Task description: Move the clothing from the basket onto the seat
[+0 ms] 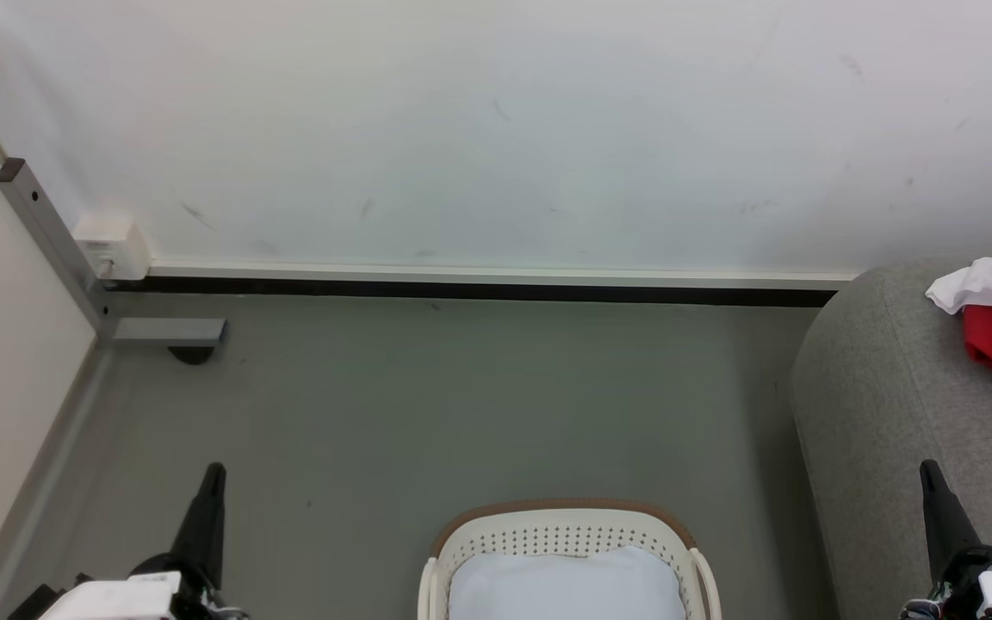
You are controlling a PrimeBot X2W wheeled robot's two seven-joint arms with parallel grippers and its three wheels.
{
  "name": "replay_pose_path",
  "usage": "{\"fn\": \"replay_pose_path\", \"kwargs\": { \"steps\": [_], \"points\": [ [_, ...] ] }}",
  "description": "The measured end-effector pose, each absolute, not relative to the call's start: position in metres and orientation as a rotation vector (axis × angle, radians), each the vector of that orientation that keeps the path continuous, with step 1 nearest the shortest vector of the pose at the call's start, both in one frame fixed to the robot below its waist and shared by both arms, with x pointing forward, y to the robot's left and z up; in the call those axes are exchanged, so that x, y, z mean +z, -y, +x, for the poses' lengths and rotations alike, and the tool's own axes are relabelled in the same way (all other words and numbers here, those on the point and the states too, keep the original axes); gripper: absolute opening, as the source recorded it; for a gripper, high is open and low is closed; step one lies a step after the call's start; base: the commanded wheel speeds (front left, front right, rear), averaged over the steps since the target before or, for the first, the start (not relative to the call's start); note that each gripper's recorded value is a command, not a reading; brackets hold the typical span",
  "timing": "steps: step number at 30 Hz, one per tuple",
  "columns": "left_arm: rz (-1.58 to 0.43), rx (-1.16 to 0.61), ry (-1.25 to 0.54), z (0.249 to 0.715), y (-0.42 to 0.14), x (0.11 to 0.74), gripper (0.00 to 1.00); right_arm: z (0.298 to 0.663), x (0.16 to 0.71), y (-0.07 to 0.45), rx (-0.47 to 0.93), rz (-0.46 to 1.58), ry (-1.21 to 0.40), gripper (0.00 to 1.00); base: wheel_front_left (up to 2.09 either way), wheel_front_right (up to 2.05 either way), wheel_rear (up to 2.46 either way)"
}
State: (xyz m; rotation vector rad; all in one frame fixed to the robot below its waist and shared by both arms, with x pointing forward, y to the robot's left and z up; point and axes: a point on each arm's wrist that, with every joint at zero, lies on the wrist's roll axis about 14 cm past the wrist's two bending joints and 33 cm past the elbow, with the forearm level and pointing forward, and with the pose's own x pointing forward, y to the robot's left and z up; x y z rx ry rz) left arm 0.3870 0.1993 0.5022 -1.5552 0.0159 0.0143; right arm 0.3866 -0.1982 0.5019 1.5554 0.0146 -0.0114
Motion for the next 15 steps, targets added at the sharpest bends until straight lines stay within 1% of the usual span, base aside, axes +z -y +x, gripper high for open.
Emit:
{"fn": "replay_pose_path", "kwargs": {
  "steps": [15],
  "points": [
    [-1.569, 0.008, -0.008, 0.3877, -0.1998, 0.5041, 0.0, 0.3871, 0.5031, 0.1986, -0.008, 1.578, -0.01, 0.0, 0.0, 0.0, 0.0]
  ]
}}
